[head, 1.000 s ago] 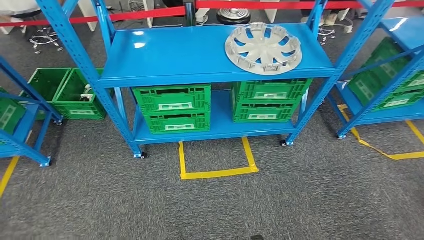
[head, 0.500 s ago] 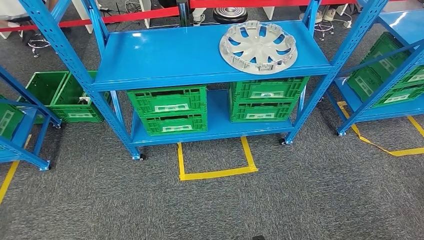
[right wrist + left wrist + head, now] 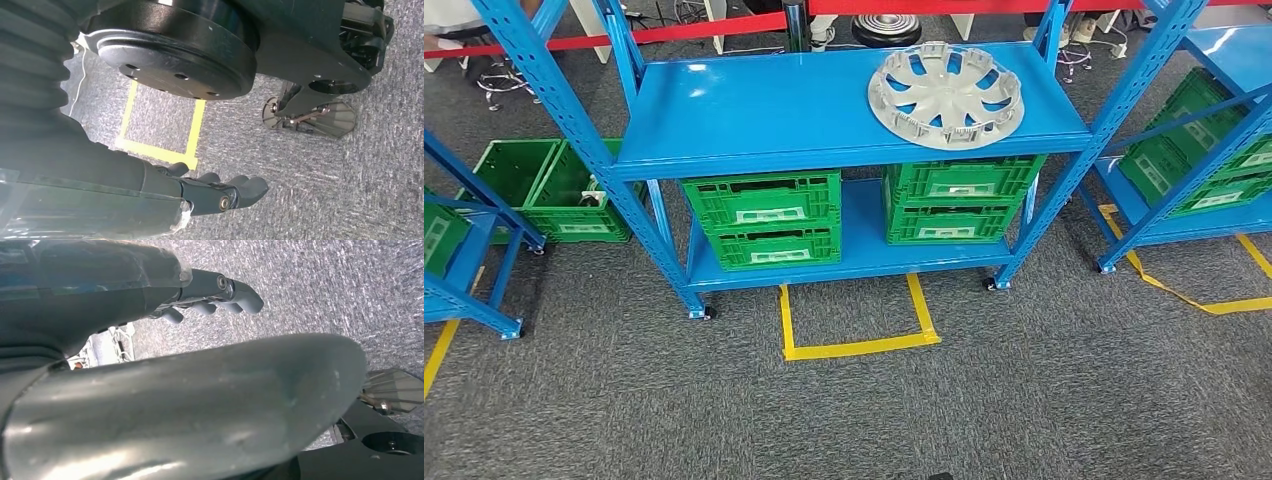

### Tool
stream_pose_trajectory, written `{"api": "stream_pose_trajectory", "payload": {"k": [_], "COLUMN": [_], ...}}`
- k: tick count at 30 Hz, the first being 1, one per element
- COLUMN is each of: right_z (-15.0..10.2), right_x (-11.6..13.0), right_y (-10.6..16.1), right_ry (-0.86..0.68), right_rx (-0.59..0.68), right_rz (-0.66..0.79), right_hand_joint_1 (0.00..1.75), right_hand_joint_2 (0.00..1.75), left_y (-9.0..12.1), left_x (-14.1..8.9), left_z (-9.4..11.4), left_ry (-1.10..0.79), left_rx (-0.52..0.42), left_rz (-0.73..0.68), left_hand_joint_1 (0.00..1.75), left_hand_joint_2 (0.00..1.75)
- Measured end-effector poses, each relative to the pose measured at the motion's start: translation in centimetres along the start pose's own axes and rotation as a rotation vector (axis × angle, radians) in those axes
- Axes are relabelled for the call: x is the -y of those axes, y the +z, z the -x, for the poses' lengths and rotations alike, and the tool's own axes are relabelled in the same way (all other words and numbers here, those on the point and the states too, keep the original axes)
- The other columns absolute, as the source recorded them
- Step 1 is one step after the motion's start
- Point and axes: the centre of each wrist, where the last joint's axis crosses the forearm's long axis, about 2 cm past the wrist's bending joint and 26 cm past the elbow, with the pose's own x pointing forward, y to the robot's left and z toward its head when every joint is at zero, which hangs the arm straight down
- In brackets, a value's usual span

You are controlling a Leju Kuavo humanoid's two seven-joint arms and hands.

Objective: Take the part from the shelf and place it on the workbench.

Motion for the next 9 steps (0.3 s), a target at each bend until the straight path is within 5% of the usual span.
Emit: {"api": "stream_pose_trajectory", "payload": {"k": [1,5,9], "right_z": [0.00,0.00,-0.01], "right_x": [0.00,0.00,0.00], "right_y": [0.00,0.00,0.00], "right_ry": [0.000,-0.002,-0.006], "right_rx": [0.000,0.004,0.010], "right_rz": [0.000,-0.001,-0.003], "right_hand_joint_1": [0.00,0.00,0.00], "right_hand_joint_2": [1.75,1.75,1.75], "left_y": [0.00,0.00,0.00], "left_x": [0.00,0.03,0.04], "left_z": [0.00,0.01,0.01], "left_ry": [0.000,-0.004,-0.003], "left_rx": [0.000,0.000,0.000], "left_rz": [0.000,-0.001,-0.001], "left_hand_joint_1": [0.00,0.00,0.00], "left_hand_joint_2": [0.00,1.75,1.75]}}
